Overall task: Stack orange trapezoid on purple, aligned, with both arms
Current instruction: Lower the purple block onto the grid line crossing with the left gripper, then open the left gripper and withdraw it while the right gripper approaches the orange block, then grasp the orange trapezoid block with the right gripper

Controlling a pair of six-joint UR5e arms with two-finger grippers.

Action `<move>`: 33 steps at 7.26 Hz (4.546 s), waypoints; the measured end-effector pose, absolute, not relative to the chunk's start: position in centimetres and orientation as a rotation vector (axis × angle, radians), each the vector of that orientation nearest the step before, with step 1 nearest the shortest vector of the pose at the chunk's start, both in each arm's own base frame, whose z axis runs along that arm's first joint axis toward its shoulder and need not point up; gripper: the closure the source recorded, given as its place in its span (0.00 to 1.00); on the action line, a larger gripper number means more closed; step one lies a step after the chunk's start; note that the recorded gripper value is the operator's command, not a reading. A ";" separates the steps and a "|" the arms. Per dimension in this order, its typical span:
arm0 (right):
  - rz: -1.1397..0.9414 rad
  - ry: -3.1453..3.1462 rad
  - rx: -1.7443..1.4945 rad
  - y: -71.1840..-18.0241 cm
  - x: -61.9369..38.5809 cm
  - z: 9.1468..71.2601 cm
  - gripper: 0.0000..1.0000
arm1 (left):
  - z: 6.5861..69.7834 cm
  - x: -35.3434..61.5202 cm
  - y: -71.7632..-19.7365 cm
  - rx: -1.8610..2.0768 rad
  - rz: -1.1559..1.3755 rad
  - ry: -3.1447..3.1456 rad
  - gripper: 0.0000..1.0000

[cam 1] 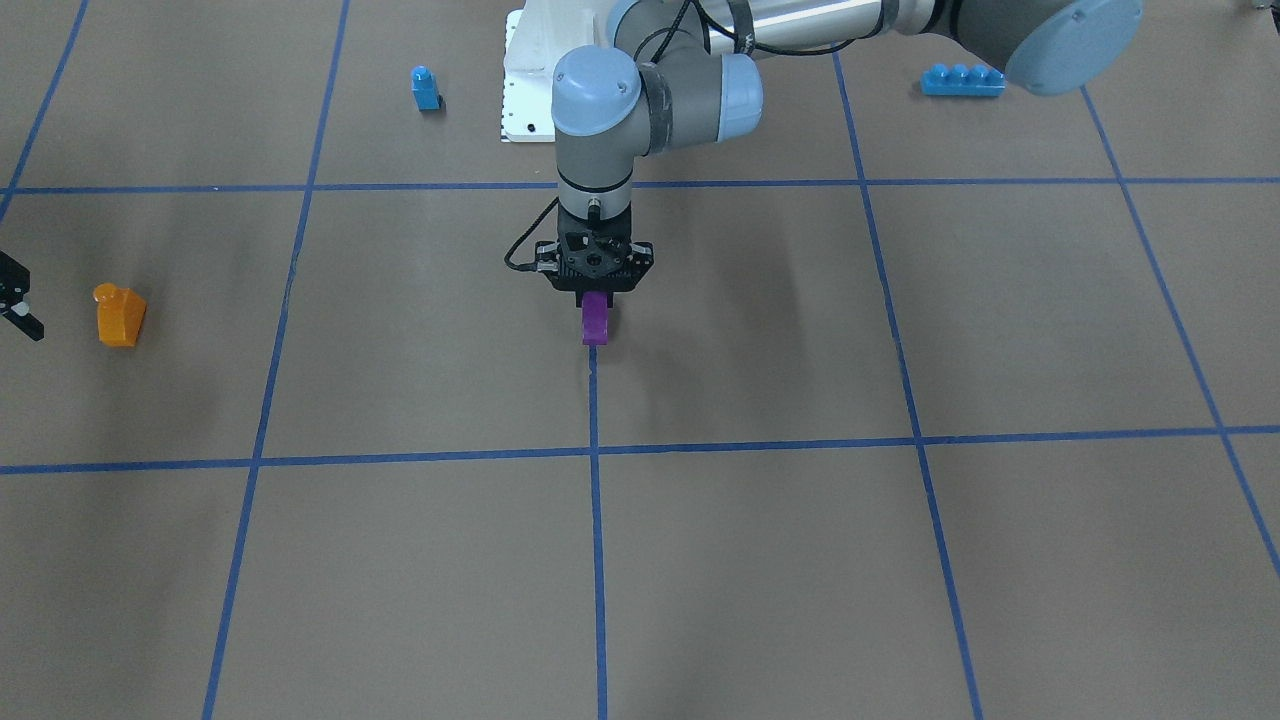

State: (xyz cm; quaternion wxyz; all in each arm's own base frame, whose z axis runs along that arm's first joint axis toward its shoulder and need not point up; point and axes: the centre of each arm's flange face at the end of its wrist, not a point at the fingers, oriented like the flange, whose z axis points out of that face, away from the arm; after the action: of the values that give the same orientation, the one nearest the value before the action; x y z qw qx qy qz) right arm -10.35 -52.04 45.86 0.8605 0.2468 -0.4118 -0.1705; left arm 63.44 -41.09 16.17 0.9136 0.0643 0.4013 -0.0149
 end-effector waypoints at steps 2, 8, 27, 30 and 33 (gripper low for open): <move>-0.358 -0.865 0.518 -52.0 -10.3 45.8 0.00 | 16.5 63.7 -41.1 0.129 -0.031 0.820 0.86; -0.354 -0.866 0.517 -52.0 -10.4 45.8 0.00 | 17.2 64.5 -40.9 0.121 -0.025 0.802 0.71; -0.175 -0.925 0.322 -40.0 -13.6 54.2 0.03 | 23.7 29.4 -46.2 0.337 0.276 0.730 0.01; 0.000 -0.853 0.258 -38.7 -14.6 56.4 0.07 | 30.6 19.6 -48.5 0.354 0.432 0.673 0.01; 0.089 -0.765 0.249 -37.5 -18.9 57.7 0.09 | 38.5 15.0 -47.0 0.342 0.448 0.659 0.00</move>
State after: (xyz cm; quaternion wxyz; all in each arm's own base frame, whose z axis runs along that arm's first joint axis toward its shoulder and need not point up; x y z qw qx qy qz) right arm -18.87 -37.53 57.70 0.9193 0.1210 -0.3720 0.0431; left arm 14.95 -47.00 38.54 0.9075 0.1658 0.3193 0.2169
